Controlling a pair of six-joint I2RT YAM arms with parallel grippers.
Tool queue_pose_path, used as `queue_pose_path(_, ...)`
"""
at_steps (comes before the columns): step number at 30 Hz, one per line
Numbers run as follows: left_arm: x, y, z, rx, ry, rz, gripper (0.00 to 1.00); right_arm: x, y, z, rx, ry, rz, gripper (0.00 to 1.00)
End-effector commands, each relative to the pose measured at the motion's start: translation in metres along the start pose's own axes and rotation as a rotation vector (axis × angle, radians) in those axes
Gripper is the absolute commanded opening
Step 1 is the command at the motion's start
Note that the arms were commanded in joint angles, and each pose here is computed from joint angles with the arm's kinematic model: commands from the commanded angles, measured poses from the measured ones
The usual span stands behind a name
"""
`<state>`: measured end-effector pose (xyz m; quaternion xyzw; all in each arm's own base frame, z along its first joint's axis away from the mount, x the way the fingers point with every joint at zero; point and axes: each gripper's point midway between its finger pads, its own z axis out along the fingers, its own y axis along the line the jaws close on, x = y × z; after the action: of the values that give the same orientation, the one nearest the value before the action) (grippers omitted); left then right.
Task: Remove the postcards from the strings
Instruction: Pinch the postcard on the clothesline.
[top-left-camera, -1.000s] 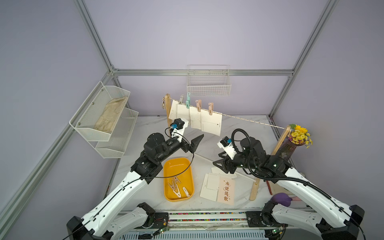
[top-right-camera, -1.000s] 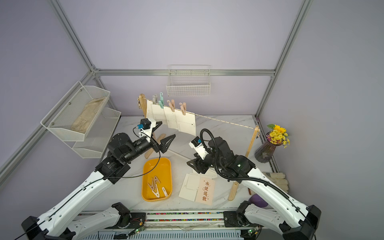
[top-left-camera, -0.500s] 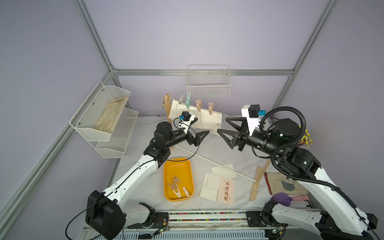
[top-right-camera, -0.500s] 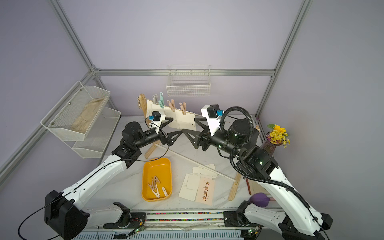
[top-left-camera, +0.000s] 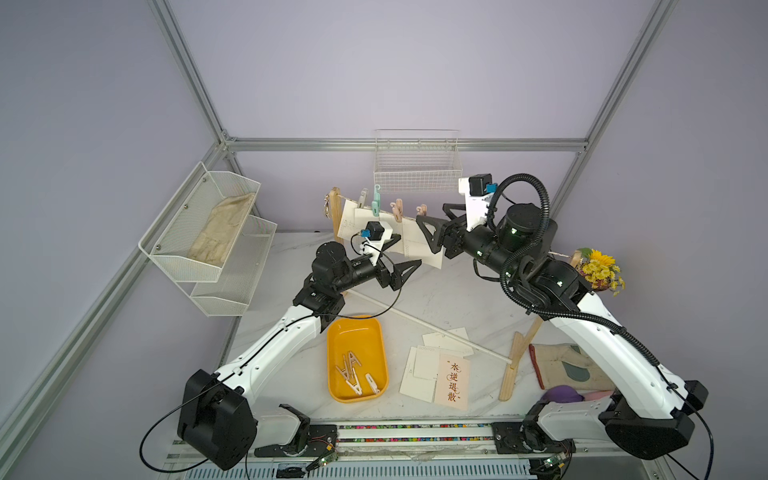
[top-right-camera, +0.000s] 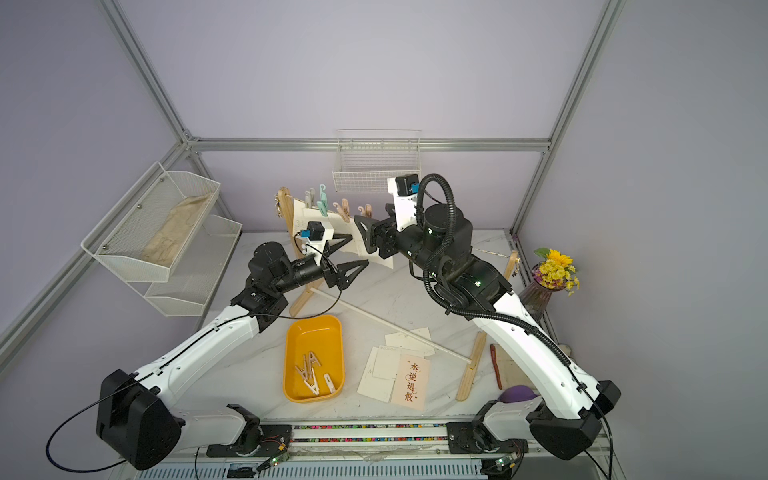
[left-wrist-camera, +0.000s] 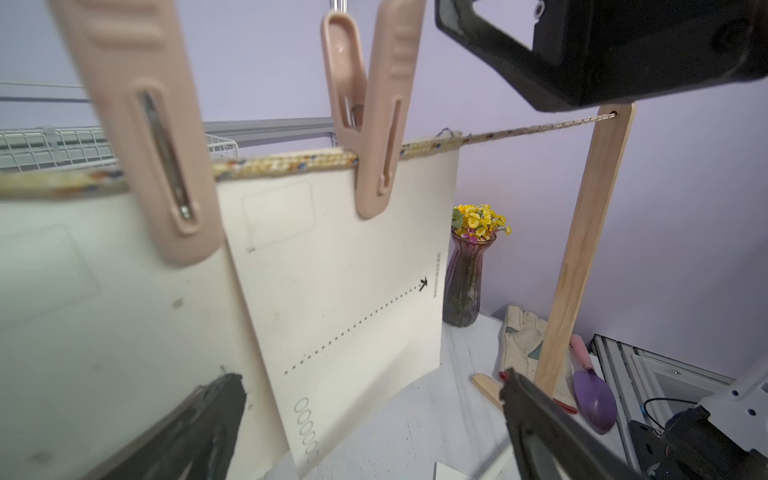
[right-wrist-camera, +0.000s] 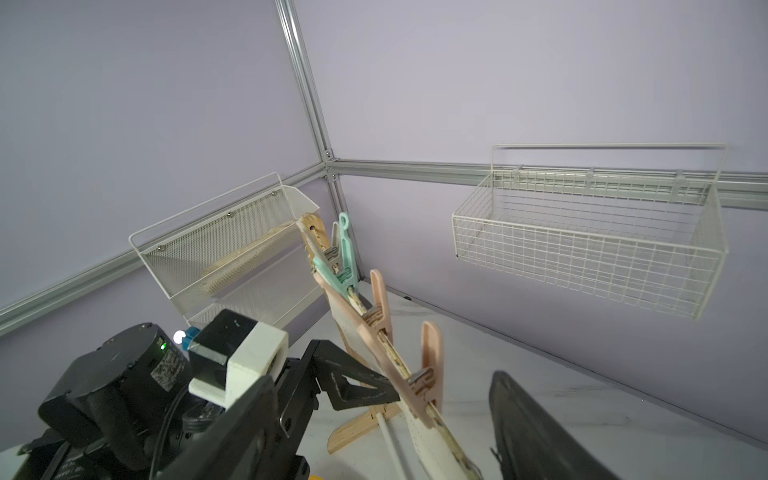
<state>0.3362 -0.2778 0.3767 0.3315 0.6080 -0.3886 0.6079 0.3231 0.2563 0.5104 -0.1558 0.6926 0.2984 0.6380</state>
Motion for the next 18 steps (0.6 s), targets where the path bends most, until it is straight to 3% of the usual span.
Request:
queue_pose_path(1, -0.045, -0.009, 0.001, 0.062, -0.097, 0.045, 0.94, -0.011, -0.01, -0.004, 0.026, -0.01, 0.049, 0.82)
queue_pose_path(8, -0.041, -0.004, 0.003, 0.048, -0.089, 0.041, 0.9, 0.006, 0.003, 0.005, -0.102, 0.061, 0.047, 0.82)
queue_pose_path(18, -0.037, -0.006, 0.002, 0.064, -0.08, 0.032, 0.52, 0.016, -0.003, 0.011, -0.118, 0.104, 0.032, 0.83)
